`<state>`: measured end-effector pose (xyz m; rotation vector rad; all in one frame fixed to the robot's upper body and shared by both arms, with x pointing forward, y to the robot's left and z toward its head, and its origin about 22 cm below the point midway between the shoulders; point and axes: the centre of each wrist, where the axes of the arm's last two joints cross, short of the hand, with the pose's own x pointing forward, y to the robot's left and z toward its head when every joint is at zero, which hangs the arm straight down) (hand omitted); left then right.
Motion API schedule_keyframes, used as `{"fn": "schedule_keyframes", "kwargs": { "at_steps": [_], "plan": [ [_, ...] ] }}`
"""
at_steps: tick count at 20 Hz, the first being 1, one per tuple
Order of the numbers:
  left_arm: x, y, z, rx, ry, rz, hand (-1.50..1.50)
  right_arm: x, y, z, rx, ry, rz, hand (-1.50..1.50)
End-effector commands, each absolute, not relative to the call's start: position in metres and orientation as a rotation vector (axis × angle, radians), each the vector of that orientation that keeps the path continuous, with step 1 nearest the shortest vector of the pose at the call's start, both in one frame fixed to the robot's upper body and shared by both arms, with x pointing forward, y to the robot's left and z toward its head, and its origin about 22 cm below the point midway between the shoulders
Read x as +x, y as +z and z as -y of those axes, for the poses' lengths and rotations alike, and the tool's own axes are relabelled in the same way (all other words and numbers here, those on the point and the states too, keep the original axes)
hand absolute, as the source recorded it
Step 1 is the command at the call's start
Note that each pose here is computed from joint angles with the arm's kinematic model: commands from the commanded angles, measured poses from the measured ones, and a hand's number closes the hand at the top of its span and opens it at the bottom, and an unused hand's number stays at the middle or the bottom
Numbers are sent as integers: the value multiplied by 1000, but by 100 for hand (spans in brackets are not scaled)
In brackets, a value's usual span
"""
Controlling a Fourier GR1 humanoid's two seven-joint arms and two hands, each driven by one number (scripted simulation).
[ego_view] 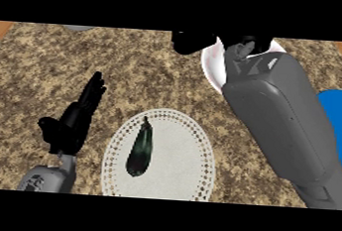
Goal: Pick the cupcake from the placemat and place it in the bowl
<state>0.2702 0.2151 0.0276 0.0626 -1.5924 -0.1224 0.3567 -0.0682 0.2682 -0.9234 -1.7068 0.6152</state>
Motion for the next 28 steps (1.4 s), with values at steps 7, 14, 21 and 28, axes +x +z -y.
{"fn": "schedule_keyframes", "kwargs": {
  "at_steps": [7,14,21,28],
  "plan": [
    [283,26,-209,51,-126,1600,0,422,195,136,-1089,616,1609,150],
    [262,42,-205,68,-119,1607,0,441,170,196,-1100,667,1501,150],
    [275,29,-202,55,-129,1589,0,437,102,212,-866,615,1394,-150],
    [274,34,-203,73,-112,1603,0,444,105,238,-648,580,1562,-150]
  ]
}}
